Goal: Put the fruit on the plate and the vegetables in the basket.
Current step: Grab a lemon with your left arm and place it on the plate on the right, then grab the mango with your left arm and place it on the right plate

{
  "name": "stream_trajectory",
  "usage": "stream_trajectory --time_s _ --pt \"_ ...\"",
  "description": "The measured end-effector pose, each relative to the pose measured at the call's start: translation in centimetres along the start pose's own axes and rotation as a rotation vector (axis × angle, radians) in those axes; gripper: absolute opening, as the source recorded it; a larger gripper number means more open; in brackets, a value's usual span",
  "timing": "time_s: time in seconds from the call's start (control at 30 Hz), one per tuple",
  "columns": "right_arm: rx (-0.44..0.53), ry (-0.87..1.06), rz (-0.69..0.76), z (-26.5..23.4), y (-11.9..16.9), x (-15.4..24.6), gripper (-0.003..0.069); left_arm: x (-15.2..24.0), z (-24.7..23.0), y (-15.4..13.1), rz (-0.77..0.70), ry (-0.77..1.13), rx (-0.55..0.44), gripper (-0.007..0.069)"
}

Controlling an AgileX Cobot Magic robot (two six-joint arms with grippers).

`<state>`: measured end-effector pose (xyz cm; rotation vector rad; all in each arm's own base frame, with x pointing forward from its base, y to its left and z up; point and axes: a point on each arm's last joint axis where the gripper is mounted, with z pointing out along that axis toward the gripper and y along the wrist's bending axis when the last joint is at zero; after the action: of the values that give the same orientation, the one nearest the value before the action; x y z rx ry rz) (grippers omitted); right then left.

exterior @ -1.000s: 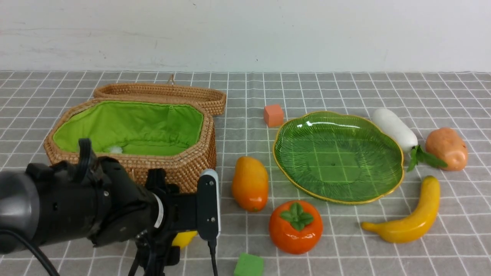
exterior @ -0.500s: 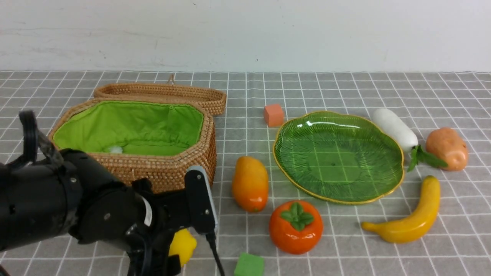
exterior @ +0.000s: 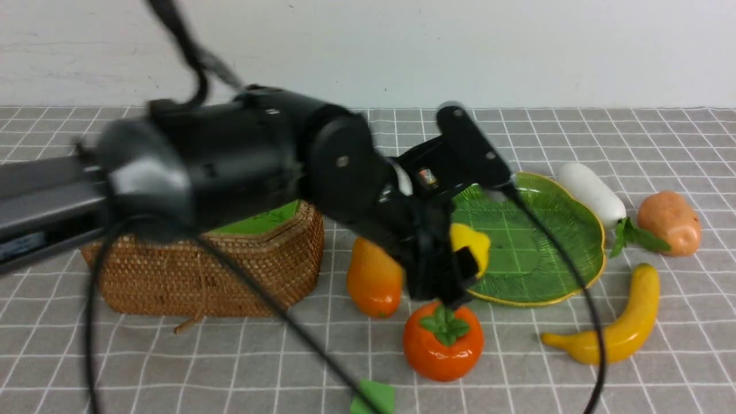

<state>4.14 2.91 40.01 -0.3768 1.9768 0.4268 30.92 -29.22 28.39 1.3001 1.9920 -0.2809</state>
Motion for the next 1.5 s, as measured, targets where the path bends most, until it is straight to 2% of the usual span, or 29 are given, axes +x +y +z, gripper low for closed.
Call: stream_trajectory --time_s 0.13,0.37,0.47,0.6,0.77,0.83,0.9,0.93,0.97,1.03,1.13,1.2,1.27,1.5 --pt "0.015 0.015 0.028 0.0 -0.1 0.1 0.0141 -1.7 5.4 1.2 -0.078 -0.004 0.005 0.0543" --pt "0.018 0.066 0.037 0.0 -0.1 0.6 0.0142 -3.3 10.4 2.5 -0.101 -0.070 -0.025 0.0542" --pt "0.018 0.078 0.038 0.0 -0.1 0.7 0.0144 -3.0 11.5 2.6 -0.104 -0.083 -0.035 0.0543" --pt "0.019 0.096 0.039 0.0 -0.2 0.9 0.0147 -2.7 12.1 2.5 -0.112 -0.085 -0.035 0.0640" --pt "0.024 0.102 0.035 0.0 -0.2 0.9 0.0148 -3.3 10.6 2.5 -0.128 -0.067 -0.016 0.0667" --pt "0.028 0.102 0.033 -0.1 -0.2 0.9 0.0148 -3.9 8.6 2.4 -0.155 -0.047 0.002 0.0651" --pt "0.028 0.102 0.033 -0.1 -0.2 0.9 0.0148 -4.6 5.8 2.4 -0.222 -0.003 0.022 0.0610" --pt "0.028 0.102 0.031 -0.1 -0.2 0.9 0.0148 -4.8 4.2 2.3 -0.279 0.037 0.027 0.0561" --pt "0.029 0.102 0.029 -0.1 -0.2 0.9 0.0148 -4.8 3.9 2.3 -0.288 0.043 0.026 0.0561" --pt "0.030 0.102 0.016 -0.1 -0.3 0.9 0.0148 -4.9 0.0 2.4 -0.408 0.142 -0.004 0.0439" --pt "0.030 0.102 0.012 -0.1 -0.3 0.9 0.0148 -4.1 -1.6 2.6 -0.463 0.253 -0.063 0.0348" --pt "0.030 0.102 0.012 -0.1 -0.3 0.9 0.0148 -3.4 -1.5 2.9 -0.490 0.313 -0.115 0.0337" --pt "0.030 0.102 0.012 -0.1 -0.3 0.9 0.0150 -3.0 -1.0 3.0 -0.504 0.334 -0.137 0.0347" --pt "0.030 0.102 0.012 -0.1 -0.3 0.9 0.0154 -0.1 3.6 3.5 -0.550 0.414 -0.268 0.0565"
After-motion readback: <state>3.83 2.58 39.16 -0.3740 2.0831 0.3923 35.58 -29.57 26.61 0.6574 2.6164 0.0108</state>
